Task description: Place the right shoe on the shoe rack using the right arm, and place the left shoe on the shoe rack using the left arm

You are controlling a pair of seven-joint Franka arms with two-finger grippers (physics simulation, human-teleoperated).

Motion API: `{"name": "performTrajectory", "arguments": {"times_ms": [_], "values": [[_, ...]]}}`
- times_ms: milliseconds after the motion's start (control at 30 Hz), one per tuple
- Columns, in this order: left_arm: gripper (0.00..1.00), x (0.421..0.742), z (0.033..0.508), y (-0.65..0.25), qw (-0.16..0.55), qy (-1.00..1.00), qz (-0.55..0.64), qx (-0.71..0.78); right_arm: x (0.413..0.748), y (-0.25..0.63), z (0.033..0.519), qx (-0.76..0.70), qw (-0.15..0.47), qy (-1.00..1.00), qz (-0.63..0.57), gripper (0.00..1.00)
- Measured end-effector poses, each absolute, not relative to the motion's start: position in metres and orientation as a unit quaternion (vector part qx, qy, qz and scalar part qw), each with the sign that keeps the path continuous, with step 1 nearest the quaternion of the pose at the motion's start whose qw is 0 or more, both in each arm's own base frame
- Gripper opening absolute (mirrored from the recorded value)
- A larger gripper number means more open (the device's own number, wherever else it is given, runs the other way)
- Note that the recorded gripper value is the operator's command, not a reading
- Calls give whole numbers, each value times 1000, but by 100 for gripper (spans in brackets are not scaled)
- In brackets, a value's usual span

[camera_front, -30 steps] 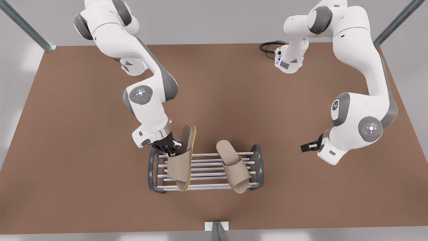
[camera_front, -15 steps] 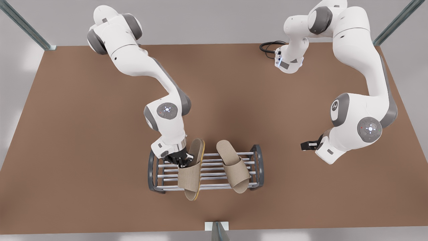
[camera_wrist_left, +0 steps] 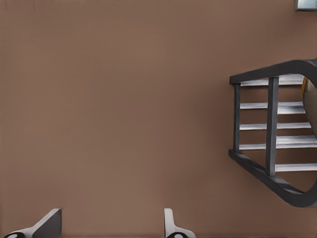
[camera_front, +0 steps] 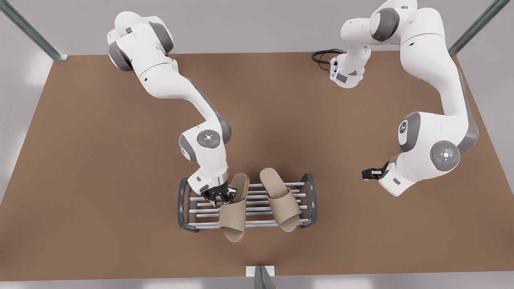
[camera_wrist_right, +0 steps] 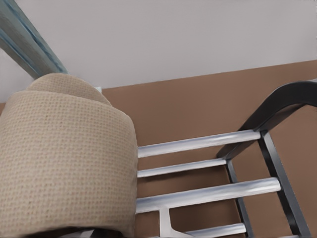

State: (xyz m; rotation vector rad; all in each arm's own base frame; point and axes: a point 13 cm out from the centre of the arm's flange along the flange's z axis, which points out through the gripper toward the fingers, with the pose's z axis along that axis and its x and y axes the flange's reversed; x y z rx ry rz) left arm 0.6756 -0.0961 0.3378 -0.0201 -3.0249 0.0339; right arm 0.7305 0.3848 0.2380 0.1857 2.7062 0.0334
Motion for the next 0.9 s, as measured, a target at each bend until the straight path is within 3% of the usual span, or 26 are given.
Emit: {"name": "performTrajectory", "arguments": {"times_ms": [400,567,667,800,900], "values": [[100,675,337,-94,59,-998,12,-16,723,397,262,76,217,973,28,100],[100,675,337,-94,60,-998,12,-19,669,381,311,75,192,978,42,100],[100,675,336,-94,61,-998,12,-20,660,264,365,143,172,973,49,100],[100,677,338,-96,58,-998,12,-23,655,25,486,282,171,944,-11,100],[100,668,364,-93,52,-998,10,-22,626,-76,504,320,118,939,-38,100]]}}
